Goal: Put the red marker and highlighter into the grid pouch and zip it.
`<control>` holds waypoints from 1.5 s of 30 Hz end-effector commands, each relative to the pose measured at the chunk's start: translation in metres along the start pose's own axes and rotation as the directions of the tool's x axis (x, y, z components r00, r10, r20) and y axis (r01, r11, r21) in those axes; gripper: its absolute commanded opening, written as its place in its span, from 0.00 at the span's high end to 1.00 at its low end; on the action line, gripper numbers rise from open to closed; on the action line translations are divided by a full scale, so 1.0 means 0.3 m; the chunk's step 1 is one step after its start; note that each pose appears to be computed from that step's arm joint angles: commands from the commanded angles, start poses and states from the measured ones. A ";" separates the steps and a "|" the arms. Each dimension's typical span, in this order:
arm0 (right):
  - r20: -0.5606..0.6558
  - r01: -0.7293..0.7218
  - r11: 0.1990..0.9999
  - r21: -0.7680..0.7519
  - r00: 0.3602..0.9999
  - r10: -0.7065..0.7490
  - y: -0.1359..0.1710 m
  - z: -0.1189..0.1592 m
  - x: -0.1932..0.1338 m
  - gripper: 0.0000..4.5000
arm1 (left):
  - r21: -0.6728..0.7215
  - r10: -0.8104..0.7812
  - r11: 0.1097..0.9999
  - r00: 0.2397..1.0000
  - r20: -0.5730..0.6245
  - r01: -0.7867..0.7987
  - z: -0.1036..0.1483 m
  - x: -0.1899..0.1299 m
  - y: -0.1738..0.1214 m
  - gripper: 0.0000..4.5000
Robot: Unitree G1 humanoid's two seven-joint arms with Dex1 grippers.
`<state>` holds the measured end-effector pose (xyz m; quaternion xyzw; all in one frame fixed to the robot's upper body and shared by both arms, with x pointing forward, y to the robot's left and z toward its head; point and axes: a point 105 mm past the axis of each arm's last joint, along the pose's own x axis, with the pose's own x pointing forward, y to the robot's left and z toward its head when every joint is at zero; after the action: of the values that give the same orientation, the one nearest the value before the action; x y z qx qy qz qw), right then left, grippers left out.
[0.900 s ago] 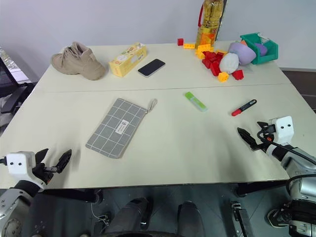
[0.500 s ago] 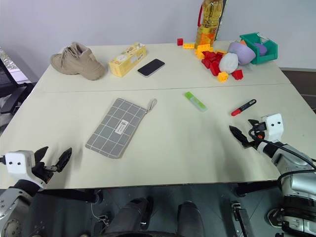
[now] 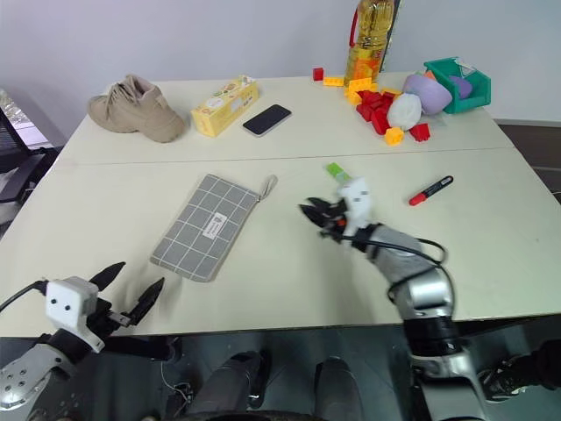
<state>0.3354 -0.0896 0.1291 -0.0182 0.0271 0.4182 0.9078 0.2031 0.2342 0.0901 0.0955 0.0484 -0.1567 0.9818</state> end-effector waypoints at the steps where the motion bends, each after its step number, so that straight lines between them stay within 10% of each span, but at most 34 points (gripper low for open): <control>1: 0.006 -0.064 0.996 -0.059 0.998 0.064 0.086 0.030 0.091 0.99 | 0.120 -0.037 0.992 0.999 0.006 0.036 0.024 -0.005 -0.017 0.00; 14: -0.208 -0.033 0.999 -0.041 0.978 0.024 0.215 -0.069 0.416 0.99 | 0.333 -0.107 0.935 0.993 -0.055 0.119 -0.009 -0.013 -0.054 0.00; 36: -0.218 -0.055 0.995 0.086 0.973 0.072 0.288 -0.084 0.432 0.99 | 0.686 -0.145 0.716 0.989 -0.028 0.124 0.002 0.211 -0.076 0.00; 40: -0.206 -0.045 0.995 0.085 0.977 0.062 0.284 -0.077 0.431 1.00 | 0.662 -0.186 0.739 0.982 0.018 0.128 0.027 0.225 -0.094 0.30; 45: -0.203 -0.041 0.995 0.094 0.977 0.059 0.274 -0.072 0.427 1.00 | 0.641 -0.203 0.754 0.979 0.020 0.143 0.030 0.226 -0.093 0.90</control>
<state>0.3574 0.0545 0.0887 -0.0245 0.1544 0.4271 0.8906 0.2597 0.1884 0.0826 0.4175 -0.0350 -0.2496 0.8730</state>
